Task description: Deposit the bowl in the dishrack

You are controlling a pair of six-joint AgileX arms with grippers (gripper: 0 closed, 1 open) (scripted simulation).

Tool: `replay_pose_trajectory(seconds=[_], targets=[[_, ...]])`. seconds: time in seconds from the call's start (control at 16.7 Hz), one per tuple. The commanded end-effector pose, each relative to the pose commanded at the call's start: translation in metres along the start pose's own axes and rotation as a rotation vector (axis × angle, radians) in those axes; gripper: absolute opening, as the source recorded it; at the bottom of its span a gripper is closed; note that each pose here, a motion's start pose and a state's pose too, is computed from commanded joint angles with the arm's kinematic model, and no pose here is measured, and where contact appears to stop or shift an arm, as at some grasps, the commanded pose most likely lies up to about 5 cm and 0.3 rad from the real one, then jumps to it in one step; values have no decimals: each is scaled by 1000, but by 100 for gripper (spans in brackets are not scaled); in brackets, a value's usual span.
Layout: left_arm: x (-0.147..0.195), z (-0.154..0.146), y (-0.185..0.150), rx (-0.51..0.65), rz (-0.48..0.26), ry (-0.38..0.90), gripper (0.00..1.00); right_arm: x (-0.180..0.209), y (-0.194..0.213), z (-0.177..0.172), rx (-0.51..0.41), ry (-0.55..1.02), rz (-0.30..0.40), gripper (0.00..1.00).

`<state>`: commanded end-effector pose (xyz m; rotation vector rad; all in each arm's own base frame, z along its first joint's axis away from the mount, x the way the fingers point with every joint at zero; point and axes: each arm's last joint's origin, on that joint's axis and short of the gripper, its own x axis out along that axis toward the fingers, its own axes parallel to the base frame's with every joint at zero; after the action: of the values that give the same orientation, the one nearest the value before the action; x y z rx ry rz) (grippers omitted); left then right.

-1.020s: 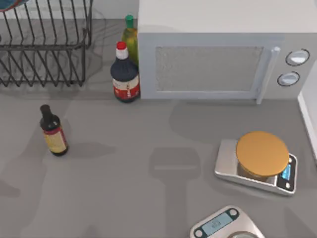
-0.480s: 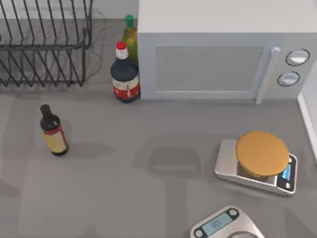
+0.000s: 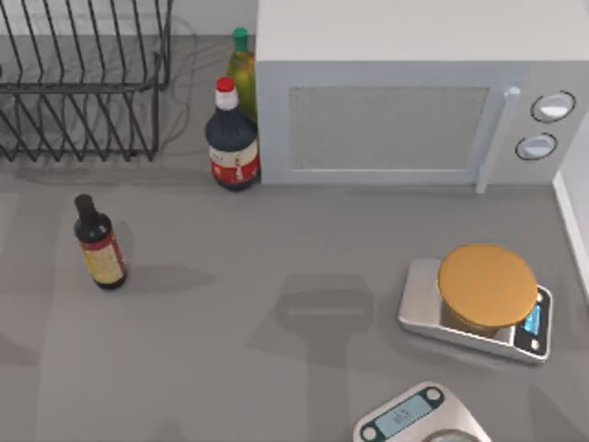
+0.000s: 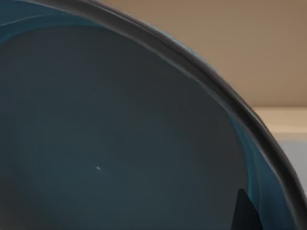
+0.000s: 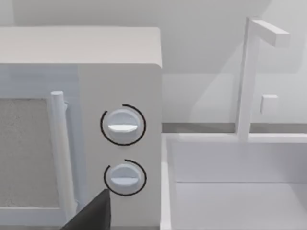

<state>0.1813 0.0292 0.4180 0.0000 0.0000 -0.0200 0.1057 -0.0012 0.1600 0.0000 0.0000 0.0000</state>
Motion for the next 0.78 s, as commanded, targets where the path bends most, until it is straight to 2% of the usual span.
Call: replay_pose_trajectory(seconds=[0.24,0.42,0.6,0.78], targets=[[12,-2,1,-1,-2,4,0,0,0,0,0,0,0,100],[51,-17,7,-3,0,10,0,0,0,0,0,0,0,100],[105,-49,12,-2,2,7,0,0,0,0,0,0,0,100],[153,-95,12,4,3,-8,0,0,0,0,0,0,0,100]])
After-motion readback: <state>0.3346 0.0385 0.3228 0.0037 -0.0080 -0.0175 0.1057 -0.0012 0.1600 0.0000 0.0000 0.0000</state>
